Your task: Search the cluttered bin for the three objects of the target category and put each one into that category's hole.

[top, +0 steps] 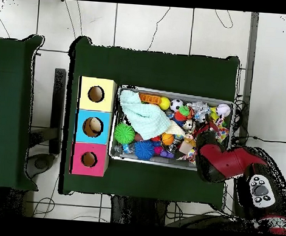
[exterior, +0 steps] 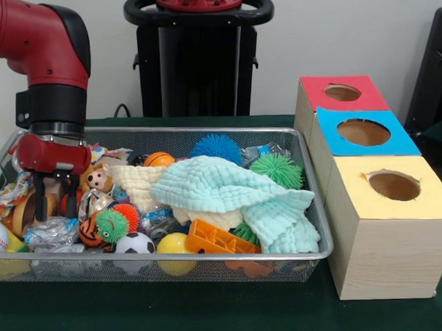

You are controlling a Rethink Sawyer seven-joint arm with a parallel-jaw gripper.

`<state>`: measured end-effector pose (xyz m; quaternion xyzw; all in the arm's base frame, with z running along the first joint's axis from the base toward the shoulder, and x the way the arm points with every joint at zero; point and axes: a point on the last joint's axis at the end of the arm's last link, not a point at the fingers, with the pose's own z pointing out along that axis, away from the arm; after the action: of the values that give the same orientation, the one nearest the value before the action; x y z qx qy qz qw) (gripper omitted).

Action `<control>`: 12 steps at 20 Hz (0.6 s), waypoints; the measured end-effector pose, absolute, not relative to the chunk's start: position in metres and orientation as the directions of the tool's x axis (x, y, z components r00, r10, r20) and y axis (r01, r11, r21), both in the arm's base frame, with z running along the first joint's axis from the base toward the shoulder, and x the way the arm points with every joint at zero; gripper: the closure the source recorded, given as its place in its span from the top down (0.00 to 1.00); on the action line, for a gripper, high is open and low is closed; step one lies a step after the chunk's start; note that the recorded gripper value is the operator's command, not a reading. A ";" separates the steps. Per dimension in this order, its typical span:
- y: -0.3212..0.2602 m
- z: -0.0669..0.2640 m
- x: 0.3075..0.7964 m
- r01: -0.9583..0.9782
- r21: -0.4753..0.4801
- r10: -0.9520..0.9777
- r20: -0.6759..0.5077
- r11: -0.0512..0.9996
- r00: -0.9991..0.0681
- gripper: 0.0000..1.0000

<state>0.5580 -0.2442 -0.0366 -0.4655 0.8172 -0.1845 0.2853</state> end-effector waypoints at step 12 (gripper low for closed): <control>-0.244 -0.038 0.556 -0.662 -0.571 -0.874 -0.288 0.485 -0.392 0.00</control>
<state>0.5562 -0.2440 -0.0376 -0.4720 0.8134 -0.1857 0.2848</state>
